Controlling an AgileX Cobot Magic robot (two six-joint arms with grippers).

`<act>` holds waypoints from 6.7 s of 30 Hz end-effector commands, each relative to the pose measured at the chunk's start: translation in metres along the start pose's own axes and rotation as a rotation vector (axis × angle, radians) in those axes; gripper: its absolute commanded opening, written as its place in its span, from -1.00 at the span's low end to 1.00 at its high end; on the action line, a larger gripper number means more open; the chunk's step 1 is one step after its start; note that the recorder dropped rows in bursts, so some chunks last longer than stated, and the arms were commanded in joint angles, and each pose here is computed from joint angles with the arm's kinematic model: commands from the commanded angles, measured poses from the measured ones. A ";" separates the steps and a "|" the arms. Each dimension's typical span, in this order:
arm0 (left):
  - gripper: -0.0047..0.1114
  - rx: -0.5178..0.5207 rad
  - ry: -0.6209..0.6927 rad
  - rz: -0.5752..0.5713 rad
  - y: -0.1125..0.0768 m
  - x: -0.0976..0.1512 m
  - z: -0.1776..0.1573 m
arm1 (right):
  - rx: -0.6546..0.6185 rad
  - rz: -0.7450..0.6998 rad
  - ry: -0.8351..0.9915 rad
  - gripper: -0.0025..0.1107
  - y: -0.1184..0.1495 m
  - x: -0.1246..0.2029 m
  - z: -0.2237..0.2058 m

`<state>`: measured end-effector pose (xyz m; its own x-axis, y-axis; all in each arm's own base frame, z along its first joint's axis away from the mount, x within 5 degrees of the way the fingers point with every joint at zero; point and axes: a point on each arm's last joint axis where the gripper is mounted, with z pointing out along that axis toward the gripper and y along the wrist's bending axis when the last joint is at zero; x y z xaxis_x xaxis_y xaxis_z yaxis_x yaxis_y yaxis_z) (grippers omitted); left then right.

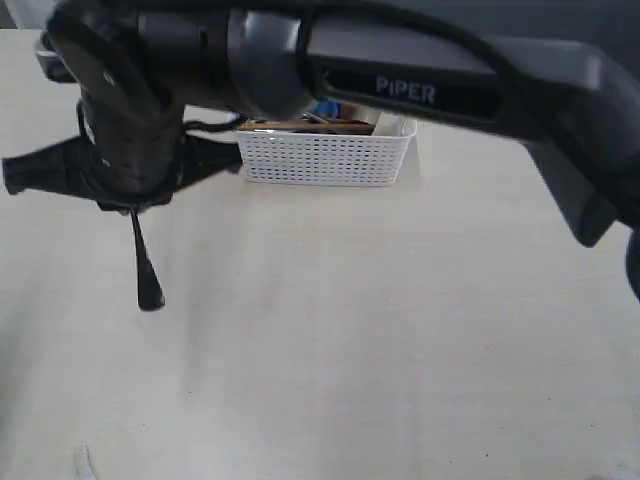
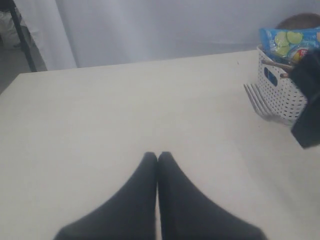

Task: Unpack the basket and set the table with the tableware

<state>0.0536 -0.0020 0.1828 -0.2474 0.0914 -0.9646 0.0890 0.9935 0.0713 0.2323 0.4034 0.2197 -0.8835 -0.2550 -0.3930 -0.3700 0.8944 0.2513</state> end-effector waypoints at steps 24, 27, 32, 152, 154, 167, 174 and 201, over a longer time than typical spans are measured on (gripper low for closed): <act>-0.92 0.006 0.000 -0.003 0.000 0.001 0.000 | -0.025 0.291 -0.086 -0.96 -0.018 0.058 0.076; -0.92 0.006 0.000 -0.003 0.000 0.001 0.000 | -0.002 0.308 -0.095 -0.96 -0.020 0.057 0.075; -0.92 0.006 0.000 -0.003 0.000 0.001 0.000 | -0.001 0.327 -0.103 -0.96 -0.020 0.057 0.077; -0.92 0.004 -0.001 0.000 0.000 0.001 0.000 | 0.069 -0.482 -0.130 -0.02 -0.190 -0.112 0.053; -0.92 0.004 -0.001 0.000 0.000 0.001 0.000 | 0.070 -0.481 -0.126 -0.02 -0.191 -0.111 0.059; -0.92 0.004 -0.001 0.000 0.000 0.001 0.000 | 0.072 -0.475 -0.068 -0.80 -0.198 -0.101 0.082; -0.92 0.004 -0.001 0.000 0.000 0.001 0.000 | 0.068 -0.480 -0.093 -0.96 -0.192 -0.108 0.062; -0.92 0.004 -0.001 0.000 0.000 0.001 0.000 | 0.016 -0.472 -0.282 -0.96 -0.164 -0.129 -0.057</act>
<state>0.0536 -0.0020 0.1828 -0.2474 0.0914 -0.9646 0.0890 0.9935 0.0713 0.3968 0.2742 0.2537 -0.5170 -0.5628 -0.6450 -0.7106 0.7023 -0.0432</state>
